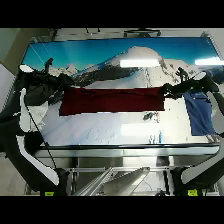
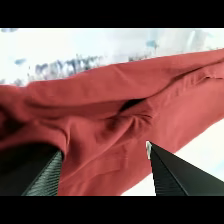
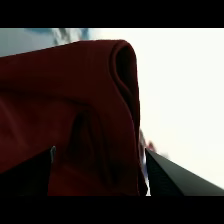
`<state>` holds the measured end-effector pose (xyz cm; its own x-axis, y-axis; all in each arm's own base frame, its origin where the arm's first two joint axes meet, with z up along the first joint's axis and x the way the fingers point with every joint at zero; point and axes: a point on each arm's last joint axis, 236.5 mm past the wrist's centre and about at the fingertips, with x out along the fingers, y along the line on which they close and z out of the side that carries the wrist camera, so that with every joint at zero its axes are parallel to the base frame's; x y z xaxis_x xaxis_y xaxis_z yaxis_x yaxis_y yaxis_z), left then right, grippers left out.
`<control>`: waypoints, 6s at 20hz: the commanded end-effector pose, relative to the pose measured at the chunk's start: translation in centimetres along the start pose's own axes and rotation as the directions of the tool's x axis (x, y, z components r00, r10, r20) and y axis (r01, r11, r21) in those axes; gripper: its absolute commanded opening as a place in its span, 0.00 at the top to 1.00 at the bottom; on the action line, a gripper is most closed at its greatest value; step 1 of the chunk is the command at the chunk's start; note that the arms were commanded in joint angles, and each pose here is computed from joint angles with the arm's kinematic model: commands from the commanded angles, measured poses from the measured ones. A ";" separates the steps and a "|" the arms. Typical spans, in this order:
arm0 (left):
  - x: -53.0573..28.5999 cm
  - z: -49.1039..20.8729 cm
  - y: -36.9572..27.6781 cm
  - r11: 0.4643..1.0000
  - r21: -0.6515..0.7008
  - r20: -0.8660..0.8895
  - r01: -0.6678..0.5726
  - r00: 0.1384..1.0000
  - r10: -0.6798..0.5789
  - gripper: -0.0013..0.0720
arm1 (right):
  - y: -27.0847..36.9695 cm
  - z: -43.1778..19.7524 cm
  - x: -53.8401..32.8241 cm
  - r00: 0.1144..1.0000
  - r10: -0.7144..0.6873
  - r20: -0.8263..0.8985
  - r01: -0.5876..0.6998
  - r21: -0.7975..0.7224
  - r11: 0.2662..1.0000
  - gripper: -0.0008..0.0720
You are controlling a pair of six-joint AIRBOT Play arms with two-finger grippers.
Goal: Fold the shirts.
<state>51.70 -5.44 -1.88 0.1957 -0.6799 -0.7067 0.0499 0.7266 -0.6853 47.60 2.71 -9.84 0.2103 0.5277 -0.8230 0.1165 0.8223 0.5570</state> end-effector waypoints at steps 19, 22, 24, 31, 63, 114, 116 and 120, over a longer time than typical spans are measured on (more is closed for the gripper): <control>9.7 -4.3 -11.5 0.979 0.164 -0.171 0.118 0.981 -0.090 0.97 | 10.8 0.8 -7.9 0.959 0.283 -0.019 -0.282 -0.159 0.946 0.96; 18.0 -7.0 -16.0 0.967 0.217 -0.198 0.135 0.976 -0.092 0.97 | 15.1 0.6 -13.3 0.948 0.317 0.008 -0.305 -0.249 0.919 0.96; 22.5 -9.0 -19.6 0.948 0.272 -0.227 0.166 0.968 -0.105 0.97 | 17.5 0.4 -16.1 0.939 0.343 0.034 -0.318 -0.295 0.901 0.96; 30.0 -13.2 -22.4 0.944 0.265 -0.280 0.198 0.952 -0.121 0.97 | 22.7 -0.2 -19.8 0.860 0.508 0.059 -0.458 -0.350 0.817 0.96; -32.1 -12.0 -35.5 0.244 0.770 -0.107 0.590 0.496 -0.862 0.96 | 30.0 -3.1 3.8 0.857 0.495 -0.141 -0.515 -0.219 0.829 0.48; -24.5 -14.5 -38.6 0.170 0.588 -0.303 0.791 0.410 -0.861 0.96 | -16.4 -20.1 -19.7 0.912 -0.384 -0.147 0.339 0.797 0.500 0.95; -24.5 -14.5 -38.6 0.170 0.588 -0.303 0.791 0.410 -0.861 0.96 | -15.6 -20.0 -20.7 0.916 -0.369 -0.161 0.347 0.778 0.524 0.56; -24.5 -14.5 -38.6 0.170 0.588 -0.302 0.791 0.409 -0.861 0.96 | -12.5 -20.4 -23.5 0.925 -0.308 -0.222 0.362 0.760 0.539 0.01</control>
<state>30.91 -18.23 39.35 -0.2536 -0.9349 0.2481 0.7405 -0.3527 -0.5720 22.20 -16.73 -2.15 -0.0127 0.2259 -0.9741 0.8870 0.4522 0.0933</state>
